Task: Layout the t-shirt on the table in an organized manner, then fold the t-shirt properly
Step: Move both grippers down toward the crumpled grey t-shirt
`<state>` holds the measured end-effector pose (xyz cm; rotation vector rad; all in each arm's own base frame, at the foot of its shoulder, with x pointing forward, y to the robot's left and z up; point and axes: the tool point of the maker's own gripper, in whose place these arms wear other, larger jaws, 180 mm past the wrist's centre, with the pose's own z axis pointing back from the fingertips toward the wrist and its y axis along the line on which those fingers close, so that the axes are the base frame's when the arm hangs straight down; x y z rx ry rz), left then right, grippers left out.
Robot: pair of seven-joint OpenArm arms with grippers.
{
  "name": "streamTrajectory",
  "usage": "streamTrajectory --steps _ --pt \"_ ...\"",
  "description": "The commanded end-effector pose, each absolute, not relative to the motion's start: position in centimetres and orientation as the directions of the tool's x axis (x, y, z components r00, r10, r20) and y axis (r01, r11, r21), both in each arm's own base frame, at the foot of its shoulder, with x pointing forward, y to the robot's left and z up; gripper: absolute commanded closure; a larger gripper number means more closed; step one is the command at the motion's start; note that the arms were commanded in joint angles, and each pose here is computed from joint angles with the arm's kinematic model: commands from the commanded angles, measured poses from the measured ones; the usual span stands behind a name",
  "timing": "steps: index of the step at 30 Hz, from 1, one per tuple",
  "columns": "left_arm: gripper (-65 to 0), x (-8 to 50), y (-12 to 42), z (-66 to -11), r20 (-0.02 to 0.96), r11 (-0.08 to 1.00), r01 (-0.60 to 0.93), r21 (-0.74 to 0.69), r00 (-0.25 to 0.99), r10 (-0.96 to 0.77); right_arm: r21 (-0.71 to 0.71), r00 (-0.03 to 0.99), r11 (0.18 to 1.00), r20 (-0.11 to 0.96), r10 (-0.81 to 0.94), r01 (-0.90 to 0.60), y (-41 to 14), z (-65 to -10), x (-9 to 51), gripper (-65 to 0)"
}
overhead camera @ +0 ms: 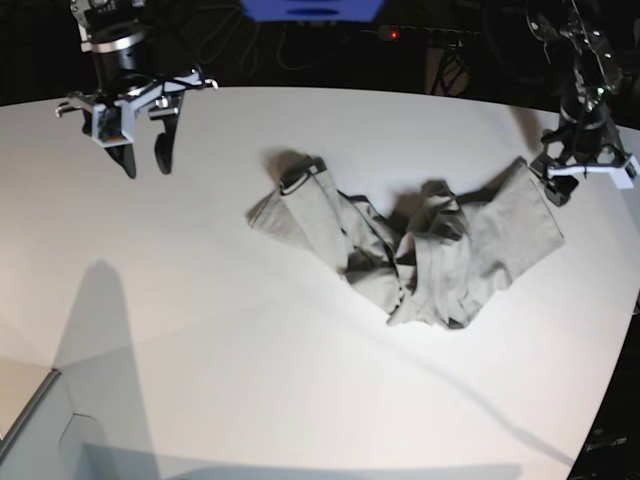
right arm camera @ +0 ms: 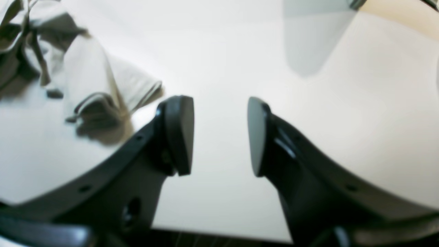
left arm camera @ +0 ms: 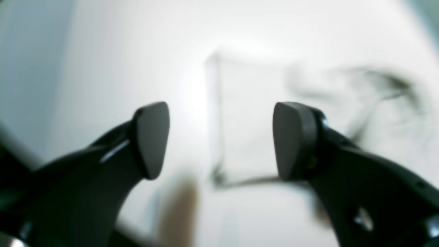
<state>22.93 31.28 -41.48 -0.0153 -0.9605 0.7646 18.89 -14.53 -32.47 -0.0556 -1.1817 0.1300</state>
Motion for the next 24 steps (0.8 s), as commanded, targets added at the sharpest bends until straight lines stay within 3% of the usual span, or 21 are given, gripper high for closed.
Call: streamTrajectory --steps 1,6,11,20,22,24 --pt "-47.1 24.1 31.9 -40.5 0.756 0.746 -0.568 -0.347 0.302 0.581 -0.114 0.318 0.990 0.939 0.133 -0.079 -14.2 -31.1 19.8 -28.6" --pt "-47.1 23.5 31.9 -43.2 0.713 0.721 -0.602 -0.344 0.332 0.618 -0.063 0.354 0.986 0.928 0.116 -0.157 -10.6 -31.4 22.8 -37.2" --pt "-47.1 24.0 32.5 -43.8 0.705 0.721 -0.606 -0.337 0.345 0.619 -0.017 0.403 0.927 0.897 0.180 -0.374 -3.9 -31.4 25.0 -37.3" --pt "-46.7 25.7 31.4 -45.9 0.662 0.717 -0.602 -0.351 0.382 0.644 0.019 0.415 0.923 0.897 0.154 -0.385 -2.0 -31.3 26.2 -37.3" --pt "-42.7 26.0 30.7 -46.4 0.656 0.743 -0.578 -0.337 0.421 0.626 0.007 0.417 0.920 0.892 0.171 -0.392 -2.3 -31.6 26.0 -37.3" --pt "-33.9 26.5 29.8 -46.9 0.649 0.765 -0.553 -0.329 0.457 0.609 -0.004 0.415 0.917 0.891 0.185 -0.399 -2.5 -31.6 26.0 -37.3"
